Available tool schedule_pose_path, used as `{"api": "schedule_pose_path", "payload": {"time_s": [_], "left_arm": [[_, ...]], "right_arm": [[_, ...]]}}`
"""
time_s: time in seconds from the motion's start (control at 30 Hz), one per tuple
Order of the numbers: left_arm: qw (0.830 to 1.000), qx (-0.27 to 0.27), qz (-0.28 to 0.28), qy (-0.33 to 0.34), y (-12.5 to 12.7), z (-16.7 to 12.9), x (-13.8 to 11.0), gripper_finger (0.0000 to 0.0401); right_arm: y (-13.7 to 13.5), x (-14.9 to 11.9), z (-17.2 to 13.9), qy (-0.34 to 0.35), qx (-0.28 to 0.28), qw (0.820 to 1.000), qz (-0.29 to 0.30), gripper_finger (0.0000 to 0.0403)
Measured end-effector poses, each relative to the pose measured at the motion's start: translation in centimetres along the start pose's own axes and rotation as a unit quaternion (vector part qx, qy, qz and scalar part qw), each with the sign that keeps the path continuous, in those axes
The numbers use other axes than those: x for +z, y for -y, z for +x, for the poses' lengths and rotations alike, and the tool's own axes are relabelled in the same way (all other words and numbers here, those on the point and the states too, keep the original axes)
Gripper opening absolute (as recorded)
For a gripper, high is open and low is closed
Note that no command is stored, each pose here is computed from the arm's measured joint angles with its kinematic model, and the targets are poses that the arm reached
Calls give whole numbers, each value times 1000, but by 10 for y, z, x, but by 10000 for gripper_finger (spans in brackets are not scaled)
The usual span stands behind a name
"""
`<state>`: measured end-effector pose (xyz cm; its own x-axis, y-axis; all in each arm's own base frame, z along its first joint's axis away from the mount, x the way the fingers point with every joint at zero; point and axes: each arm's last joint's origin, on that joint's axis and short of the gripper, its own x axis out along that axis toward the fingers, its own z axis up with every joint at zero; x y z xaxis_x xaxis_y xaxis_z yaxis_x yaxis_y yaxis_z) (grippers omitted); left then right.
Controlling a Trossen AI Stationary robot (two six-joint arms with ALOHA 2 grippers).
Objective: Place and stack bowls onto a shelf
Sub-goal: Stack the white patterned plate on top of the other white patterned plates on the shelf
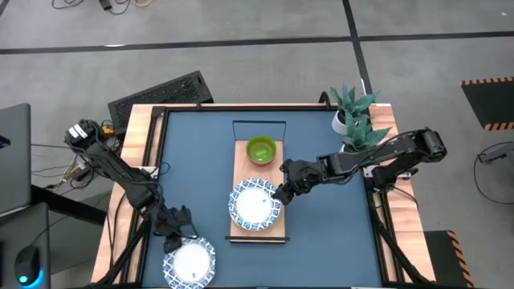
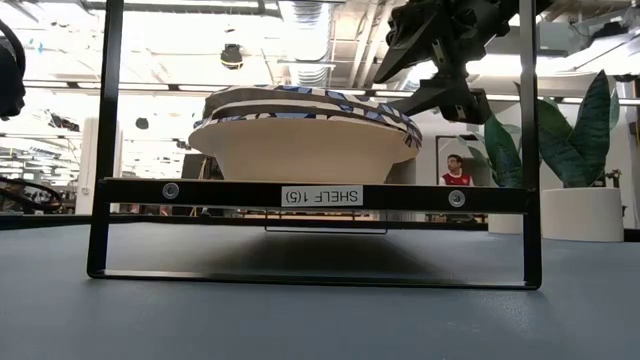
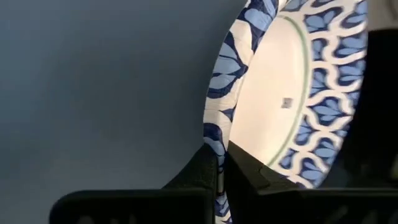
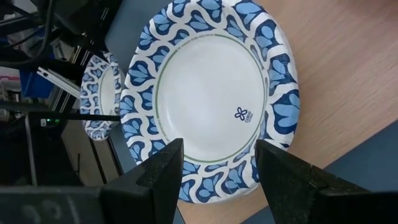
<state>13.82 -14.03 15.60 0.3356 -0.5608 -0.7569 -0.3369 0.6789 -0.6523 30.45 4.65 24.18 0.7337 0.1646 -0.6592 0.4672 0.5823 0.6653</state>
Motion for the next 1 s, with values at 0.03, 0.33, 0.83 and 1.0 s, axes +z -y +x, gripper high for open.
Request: {"api": "schedule_pose_path", "payload": {"time_s": [0.03,0.33,0.83,1.0], "left_arm": [[1000,-5,-14,-2,1,-2,0,2],[986,-45,-157,27,7,-52,-6,0],[943,-75,-247,210,-1,-170,-18,0],[893,-47,-245,375,-9,-186,-13,0]], "right_arm": [[0,0,0,0,0,1000,0,223],[5,4,0,1,-15,1000,-10,223],[-3,37,9,113,59,967,-221,223],[4,43,24,123,59,970,-203,223]]}}
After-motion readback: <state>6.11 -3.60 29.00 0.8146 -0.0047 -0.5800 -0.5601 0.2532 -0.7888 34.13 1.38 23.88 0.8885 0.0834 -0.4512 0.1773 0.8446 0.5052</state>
